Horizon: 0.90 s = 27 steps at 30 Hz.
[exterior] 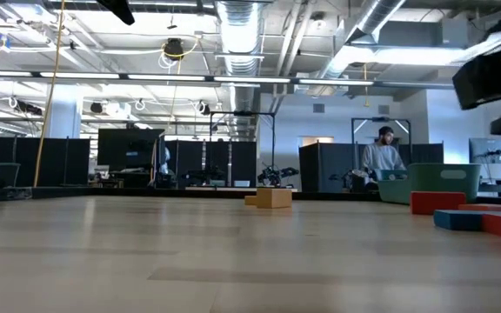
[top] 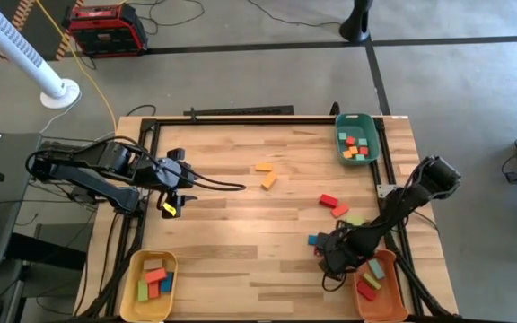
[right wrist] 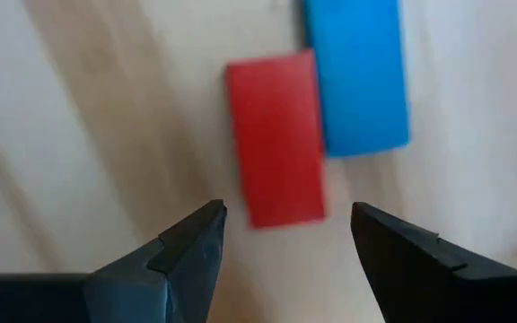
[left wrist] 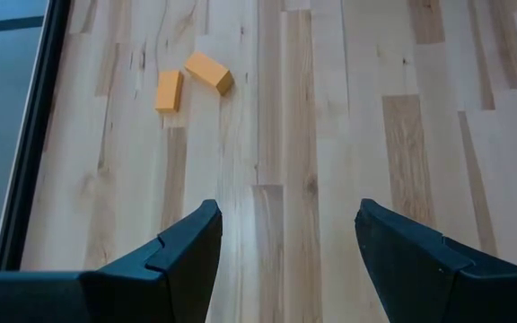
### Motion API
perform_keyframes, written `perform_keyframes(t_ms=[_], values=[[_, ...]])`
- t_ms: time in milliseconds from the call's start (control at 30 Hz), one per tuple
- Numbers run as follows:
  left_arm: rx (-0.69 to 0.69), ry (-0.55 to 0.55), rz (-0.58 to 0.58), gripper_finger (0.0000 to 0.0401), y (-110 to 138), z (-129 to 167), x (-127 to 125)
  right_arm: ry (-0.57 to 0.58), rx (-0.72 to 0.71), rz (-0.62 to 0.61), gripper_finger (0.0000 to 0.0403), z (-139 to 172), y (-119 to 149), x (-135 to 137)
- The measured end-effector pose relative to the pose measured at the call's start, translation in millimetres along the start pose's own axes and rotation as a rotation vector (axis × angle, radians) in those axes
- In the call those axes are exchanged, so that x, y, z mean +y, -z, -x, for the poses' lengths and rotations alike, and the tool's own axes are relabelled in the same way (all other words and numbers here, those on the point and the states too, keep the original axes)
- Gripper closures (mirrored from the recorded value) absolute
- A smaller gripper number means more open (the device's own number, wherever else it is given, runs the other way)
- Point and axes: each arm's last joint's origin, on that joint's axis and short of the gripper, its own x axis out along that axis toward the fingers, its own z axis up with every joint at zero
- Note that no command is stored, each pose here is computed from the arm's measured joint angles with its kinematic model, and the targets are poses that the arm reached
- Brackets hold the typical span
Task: Sort blocks by size
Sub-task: Put the red thin rectangle block into the orange bin
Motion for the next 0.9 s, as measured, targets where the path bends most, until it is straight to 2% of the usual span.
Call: perform_keyframes(t_ms=[300, 500, 633, 900], values=[[0.0, 0.0, 0.0, 0.0156, 0.0, 0.0, 0.0, -0.005, -0.025, 0.024, 0.0131, -13.5, 5.9, -6.3], [0.0, 0.0, 0.0, 0.0156, 0.0, 0.0, 0.0, -0.018, -0.056, 0.085, 0.014, -14.2, 4.4, -4.6], [0.0, 0.0, 0.0, 0.0156, 0.0, 0.0, 0.0, -0.019, -0.062, 0.101, 0.0163, -14.4, 2.9, -5.0], [0.0, 0.0, 0.0, 0.0156, 0.0, 0.0, 0.0, -0.025, -0.08, 0.1, 0.0242, -14.7, 0.0, -5.0]])
